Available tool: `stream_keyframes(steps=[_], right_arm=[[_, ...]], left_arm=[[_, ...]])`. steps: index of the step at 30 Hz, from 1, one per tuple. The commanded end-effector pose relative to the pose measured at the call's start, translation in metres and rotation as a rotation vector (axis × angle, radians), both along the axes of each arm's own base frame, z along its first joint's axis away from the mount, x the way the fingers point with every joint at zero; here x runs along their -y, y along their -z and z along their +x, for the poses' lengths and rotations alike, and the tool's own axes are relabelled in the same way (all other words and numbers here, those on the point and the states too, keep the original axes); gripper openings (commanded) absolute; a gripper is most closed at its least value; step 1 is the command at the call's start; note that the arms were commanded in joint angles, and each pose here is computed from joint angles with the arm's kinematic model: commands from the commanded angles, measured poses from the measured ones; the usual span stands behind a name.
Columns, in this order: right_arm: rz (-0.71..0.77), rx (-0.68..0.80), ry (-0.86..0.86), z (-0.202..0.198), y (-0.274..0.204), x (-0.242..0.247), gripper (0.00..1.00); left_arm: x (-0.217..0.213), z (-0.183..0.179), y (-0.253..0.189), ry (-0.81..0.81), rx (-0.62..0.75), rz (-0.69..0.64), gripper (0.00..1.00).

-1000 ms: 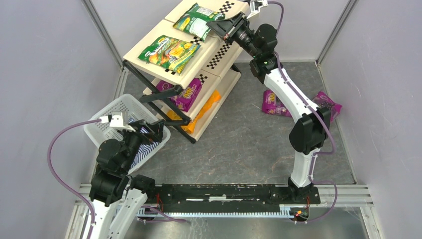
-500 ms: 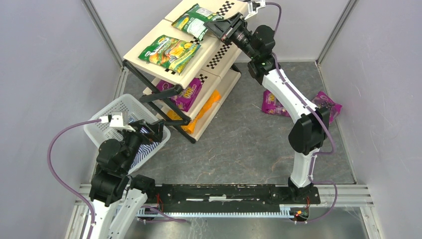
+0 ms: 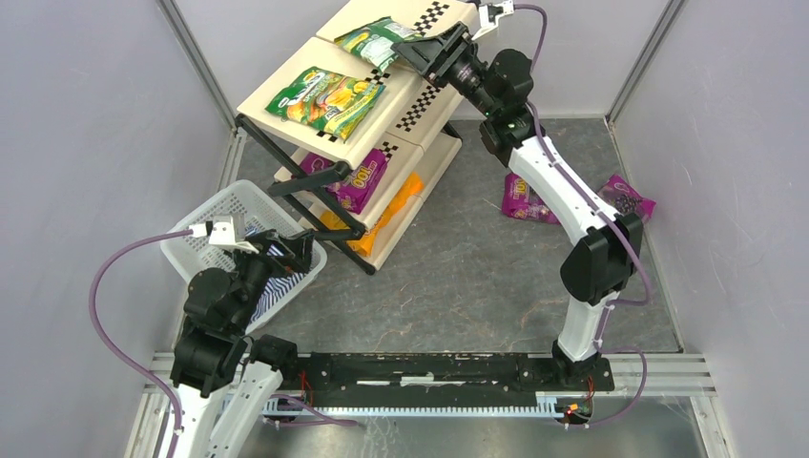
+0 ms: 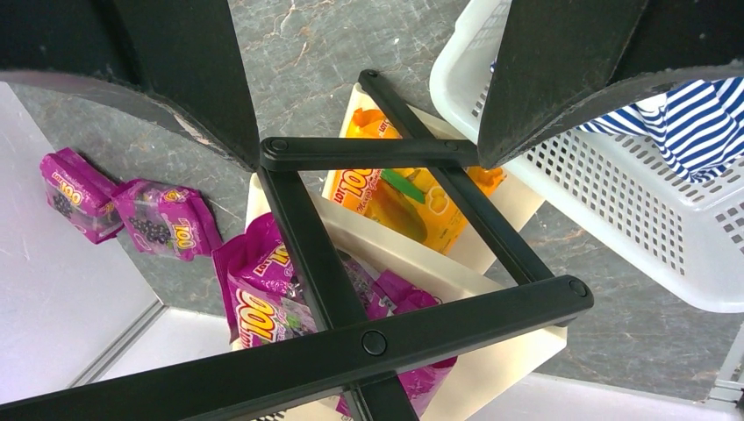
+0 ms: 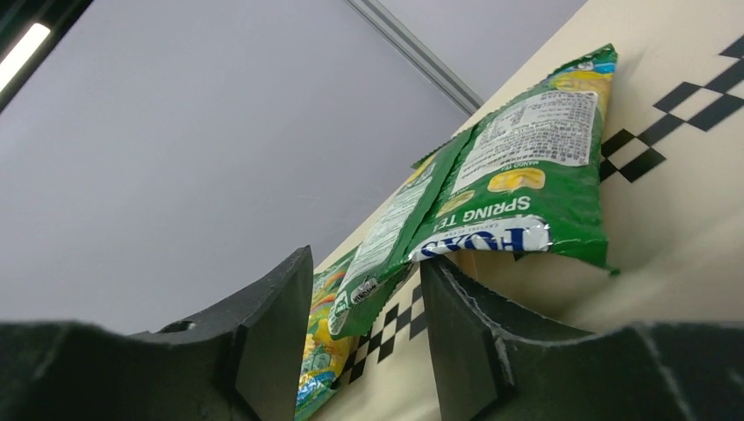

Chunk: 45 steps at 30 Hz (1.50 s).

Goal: Place and organize the candy bags onto the shelf

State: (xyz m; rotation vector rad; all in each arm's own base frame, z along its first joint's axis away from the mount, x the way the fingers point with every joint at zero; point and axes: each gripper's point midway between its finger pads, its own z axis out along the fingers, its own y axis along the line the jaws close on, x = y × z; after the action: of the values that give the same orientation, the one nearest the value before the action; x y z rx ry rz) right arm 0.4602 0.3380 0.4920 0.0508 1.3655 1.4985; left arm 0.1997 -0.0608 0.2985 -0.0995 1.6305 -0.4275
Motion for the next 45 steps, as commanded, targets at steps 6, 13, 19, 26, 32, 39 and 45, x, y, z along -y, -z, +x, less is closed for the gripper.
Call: stream_keyframes(steps=[6,13,19,26,32,39,45], right_arm=[[-0.089,-0.048,0.15,0.013,0.015,0.033,0.64],[-0.102,-0.071,0.203,0.015,0.023,0.043,0.54],[-0.109,-0.051,0.184,0.022,0.016,0.037,0.3],[-0.116,-0.015,0.076,0.015,0.016,0.029,0.01],[-0.103,0.002,-0.036,0.004,0.017,0.019,0.0],[-0.096,0.017,-0.041,0.0,0.014,0.014,0.0],[-0.098,0.014,-0.036,0.006,0.012,0.012,0.0]], left_arm=[[-0.004,0.0,-0.009,-0.01,0.044,0.043,1.0],[-0.004,0.001,-0.008,-0.01,0.043,0.043,1.0],[-0.004,0.001,-0.008,-0.01,0.04,0.043,1.0],[-0.004,0.002,-0.007,-0.01,0.038,0.044,1.0],[-0.002,0.003,-0.006,-0.002,0.032,0.046,1.0],[-0.003,0.003,-0.006,-0.005,0.031,0.046,1.0],[-0.003,0.002,-0.006,-0.005,0.033,0.046,1.0]])
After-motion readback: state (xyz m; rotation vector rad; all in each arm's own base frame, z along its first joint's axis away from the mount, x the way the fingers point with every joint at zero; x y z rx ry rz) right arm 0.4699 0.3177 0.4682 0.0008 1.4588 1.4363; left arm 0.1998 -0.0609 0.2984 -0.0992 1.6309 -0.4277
